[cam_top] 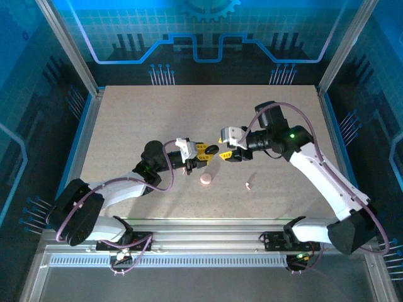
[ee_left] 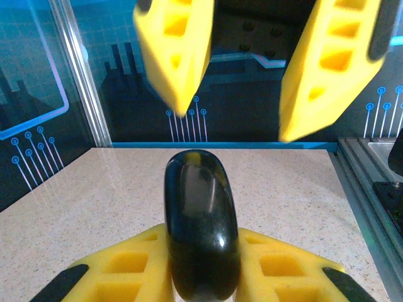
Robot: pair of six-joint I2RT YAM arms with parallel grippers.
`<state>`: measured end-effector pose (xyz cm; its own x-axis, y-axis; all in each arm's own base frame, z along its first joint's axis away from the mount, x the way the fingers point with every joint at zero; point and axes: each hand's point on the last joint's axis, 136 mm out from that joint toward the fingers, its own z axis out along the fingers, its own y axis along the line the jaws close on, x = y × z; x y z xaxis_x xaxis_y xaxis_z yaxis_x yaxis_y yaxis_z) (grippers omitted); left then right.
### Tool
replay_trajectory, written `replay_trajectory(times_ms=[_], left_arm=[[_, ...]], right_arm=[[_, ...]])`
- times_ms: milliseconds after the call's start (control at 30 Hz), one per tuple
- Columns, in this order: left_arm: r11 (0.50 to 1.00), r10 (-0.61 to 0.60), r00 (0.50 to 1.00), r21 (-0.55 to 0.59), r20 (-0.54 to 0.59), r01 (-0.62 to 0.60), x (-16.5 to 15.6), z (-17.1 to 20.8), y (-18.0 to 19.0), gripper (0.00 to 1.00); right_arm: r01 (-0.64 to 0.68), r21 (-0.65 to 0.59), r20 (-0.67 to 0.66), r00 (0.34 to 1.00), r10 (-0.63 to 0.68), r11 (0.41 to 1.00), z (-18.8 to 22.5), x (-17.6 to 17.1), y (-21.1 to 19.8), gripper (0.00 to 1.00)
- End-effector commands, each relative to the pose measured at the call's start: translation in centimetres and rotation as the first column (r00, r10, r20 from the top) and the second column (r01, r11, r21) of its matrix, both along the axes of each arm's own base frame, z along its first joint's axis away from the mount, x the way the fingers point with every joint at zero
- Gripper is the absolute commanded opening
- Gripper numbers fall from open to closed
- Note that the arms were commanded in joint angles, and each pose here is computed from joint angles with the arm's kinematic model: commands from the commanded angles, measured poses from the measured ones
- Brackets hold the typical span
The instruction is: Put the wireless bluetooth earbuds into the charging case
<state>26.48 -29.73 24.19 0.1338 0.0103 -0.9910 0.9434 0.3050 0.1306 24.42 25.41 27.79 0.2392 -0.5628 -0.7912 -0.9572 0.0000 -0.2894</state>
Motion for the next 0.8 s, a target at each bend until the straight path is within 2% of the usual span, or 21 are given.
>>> replay_trajectory(times_ms=[0, 167, 533, 767], left_arm=[[1.0, -0.018, 0.998, -0.001, 0.055, 0.018, -0.8, 0.7, -0.1, 0.24], [1.0, -0.019, 0.998, 0.002, 0.056, 0.019, -0.9, 0.8, -0.1, 0.24], [1.0, -0.011, 0.998, 0.005, 0.062, 0.011, -0.8, 0.9, -0.1, 0.24], [1.0, 0.002, 0.998, 0.003, 0.06, -0.002, -0.7, 1.0, 0.0, 0.25]], right_arm=[[-0.027, -0.027, 0.006, 1.0, 0.027, 0.999, -0.2, 0.2, 0.6, 0.46], [-0.051, -0.036, -0.006, 0.999, 0.051, 0.998, -0.8, 0.5, 1.2, 0.44], [-0.093, -0.054, -0.033, 0.995, 0.091, 0.994, -1.6, 0.3, 1.7, 0.33], [-0.081, -0.075, -0.014, 0.997, 0.08, 0.994, -1.8, 0.6, 1.5, 0.2]])
